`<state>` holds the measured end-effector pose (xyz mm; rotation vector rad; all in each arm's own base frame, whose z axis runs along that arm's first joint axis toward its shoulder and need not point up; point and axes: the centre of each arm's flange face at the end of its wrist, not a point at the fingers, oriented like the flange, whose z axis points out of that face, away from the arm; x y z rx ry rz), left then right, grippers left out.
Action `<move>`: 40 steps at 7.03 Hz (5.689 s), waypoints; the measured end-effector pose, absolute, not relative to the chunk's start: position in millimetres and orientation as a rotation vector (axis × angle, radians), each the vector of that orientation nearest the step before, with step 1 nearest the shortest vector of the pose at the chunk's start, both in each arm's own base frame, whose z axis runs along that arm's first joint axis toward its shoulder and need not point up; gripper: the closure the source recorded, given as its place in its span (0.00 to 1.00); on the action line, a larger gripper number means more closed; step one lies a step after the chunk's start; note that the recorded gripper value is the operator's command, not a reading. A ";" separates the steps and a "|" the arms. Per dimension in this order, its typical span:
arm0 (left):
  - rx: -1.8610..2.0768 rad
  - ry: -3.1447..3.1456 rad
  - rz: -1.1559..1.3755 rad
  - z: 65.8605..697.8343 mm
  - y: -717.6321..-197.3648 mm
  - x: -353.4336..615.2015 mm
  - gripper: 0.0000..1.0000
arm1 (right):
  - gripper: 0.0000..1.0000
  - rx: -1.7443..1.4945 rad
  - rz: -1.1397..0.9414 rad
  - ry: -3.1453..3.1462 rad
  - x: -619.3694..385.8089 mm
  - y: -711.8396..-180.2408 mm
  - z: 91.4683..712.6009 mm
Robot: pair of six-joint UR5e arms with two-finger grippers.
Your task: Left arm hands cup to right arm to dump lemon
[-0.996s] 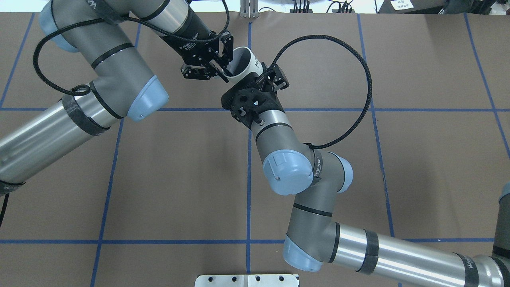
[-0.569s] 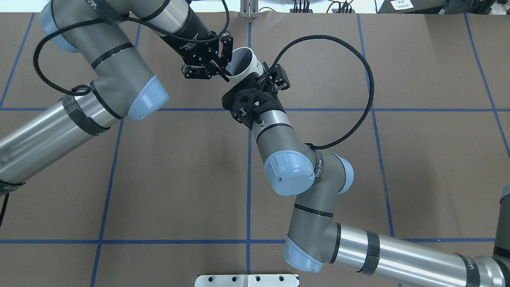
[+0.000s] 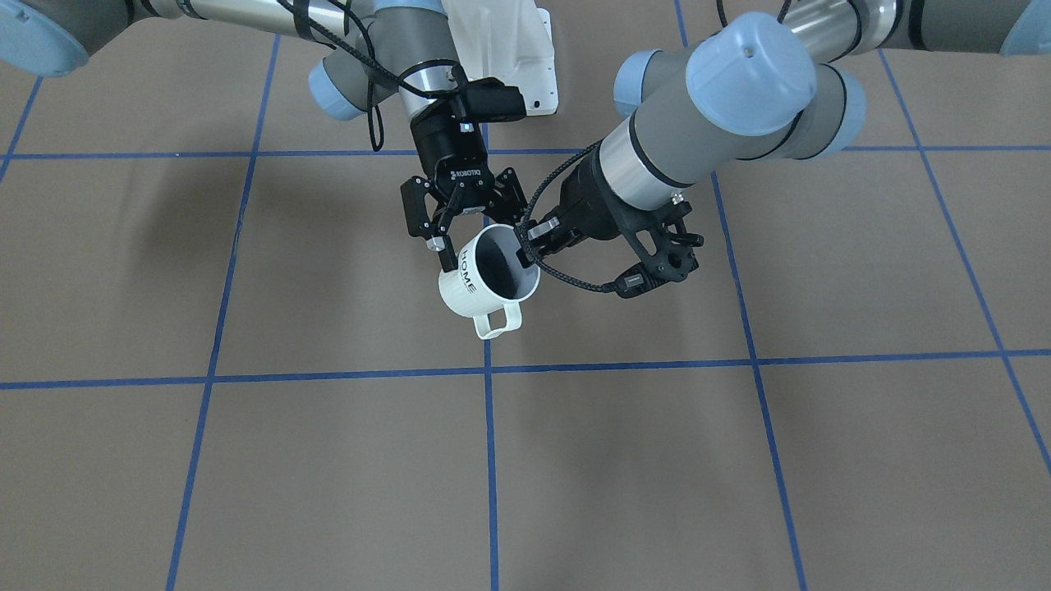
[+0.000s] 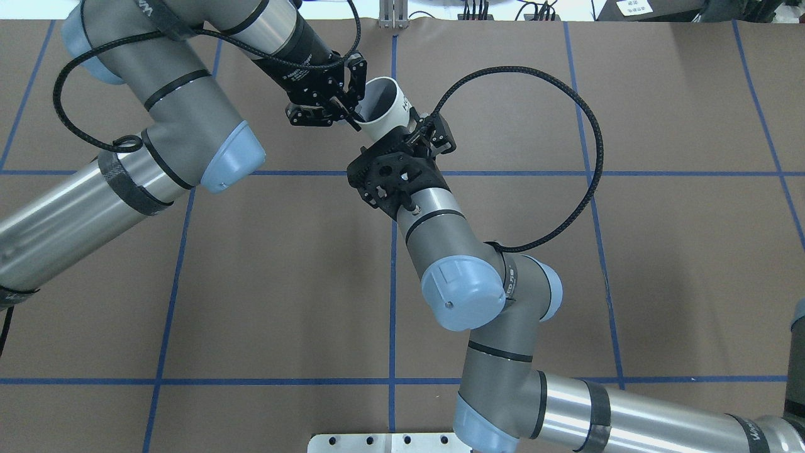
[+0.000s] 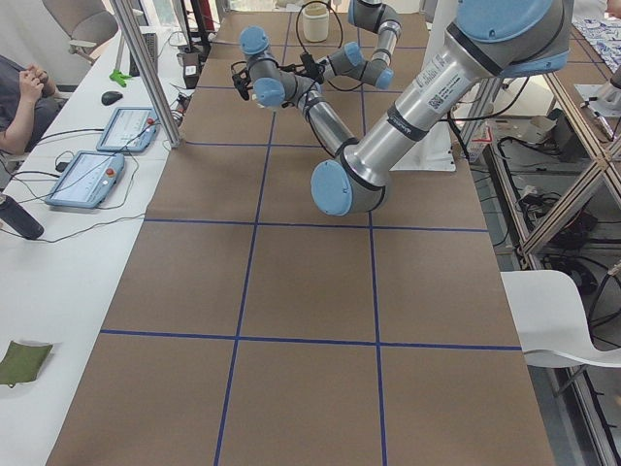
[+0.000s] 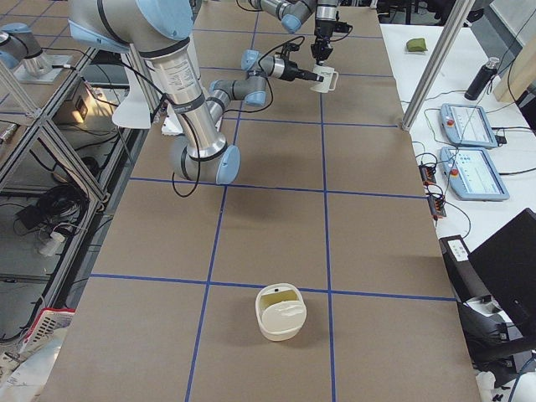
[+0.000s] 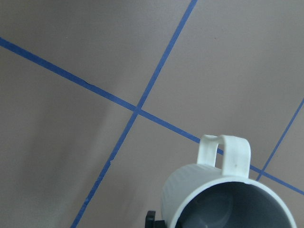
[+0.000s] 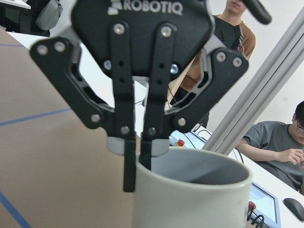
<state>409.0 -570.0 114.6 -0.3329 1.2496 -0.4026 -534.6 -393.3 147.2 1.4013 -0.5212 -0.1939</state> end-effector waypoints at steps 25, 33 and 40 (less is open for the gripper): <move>0.119 0.785 0.071 556.7 -507.9 169.5 0.52 | 0.00 0.102 -0.351 -0.750 6.0 -632.6 496.6; 0.159 0.737 0.238 584.6 -518.9 35.9 0.00 | 0.00 0.031 -0.309 -0.746 16.4 -610.4 549.7; 0.104 0.715 0.189 622.4 -484.0 -75.2 0.00 | 0.00 -0.002 -0.297 -0.737 20.7 -569.7 609.0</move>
